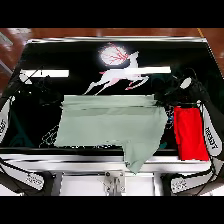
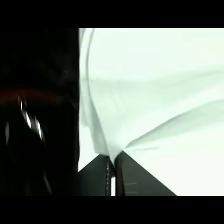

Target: Fold the shirts.

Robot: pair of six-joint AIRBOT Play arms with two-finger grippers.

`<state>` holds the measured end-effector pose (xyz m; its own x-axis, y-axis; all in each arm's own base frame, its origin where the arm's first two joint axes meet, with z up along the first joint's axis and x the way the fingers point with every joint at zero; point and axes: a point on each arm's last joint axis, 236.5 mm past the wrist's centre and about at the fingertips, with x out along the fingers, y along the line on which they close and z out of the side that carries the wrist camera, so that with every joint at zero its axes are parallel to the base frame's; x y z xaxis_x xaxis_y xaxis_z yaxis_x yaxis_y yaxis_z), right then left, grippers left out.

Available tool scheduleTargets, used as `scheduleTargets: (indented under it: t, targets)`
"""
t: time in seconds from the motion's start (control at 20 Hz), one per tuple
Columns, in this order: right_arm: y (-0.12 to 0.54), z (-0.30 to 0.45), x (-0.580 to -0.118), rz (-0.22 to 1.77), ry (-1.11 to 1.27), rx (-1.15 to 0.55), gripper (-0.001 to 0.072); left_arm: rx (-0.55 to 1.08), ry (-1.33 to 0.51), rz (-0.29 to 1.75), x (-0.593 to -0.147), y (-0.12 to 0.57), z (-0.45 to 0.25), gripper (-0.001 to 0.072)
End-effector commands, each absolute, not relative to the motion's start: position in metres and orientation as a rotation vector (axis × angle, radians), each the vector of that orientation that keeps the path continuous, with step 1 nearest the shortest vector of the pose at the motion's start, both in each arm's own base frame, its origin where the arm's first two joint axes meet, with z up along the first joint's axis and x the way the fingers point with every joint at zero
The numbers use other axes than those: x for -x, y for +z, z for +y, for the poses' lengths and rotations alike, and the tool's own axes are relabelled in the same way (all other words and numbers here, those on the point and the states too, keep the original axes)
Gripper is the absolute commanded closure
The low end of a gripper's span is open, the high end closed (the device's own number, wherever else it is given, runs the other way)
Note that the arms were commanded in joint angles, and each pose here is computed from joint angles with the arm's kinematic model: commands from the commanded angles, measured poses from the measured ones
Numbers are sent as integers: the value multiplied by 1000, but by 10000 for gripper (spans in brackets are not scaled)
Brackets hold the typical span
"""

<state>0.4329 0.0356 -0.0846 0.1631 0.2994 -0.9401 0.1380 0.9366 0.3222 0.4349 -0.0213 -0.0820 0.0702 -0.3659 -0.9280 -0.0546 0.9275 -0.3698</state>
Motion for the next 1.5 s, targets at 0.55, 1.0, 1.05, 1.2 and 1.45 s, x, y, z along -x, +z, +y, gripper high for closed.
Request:
scheduleTargets:
  t: [0.55,1.0,1.05,1.2,1.45]
  targets:
    - [-50,10,-372,1571,94,-275,136,358,-177,1590,-400,-45,17,225]
    - [-48,-42,-238,1488,-49,-561,135,669,-151,1635,-237,-69,20,11]
    - [-52,-39,-235,1464,-58,-574,136,701,-165,1616,-229,-77,12,12]
    - [-58,-29,-235,1443,-48,-616,136,724,-151,1662,-208,-103,-2,13]
    - [-57,-41,-260,1330,-101,-631,137,661,-150,1633,-217,-115,-11,38]
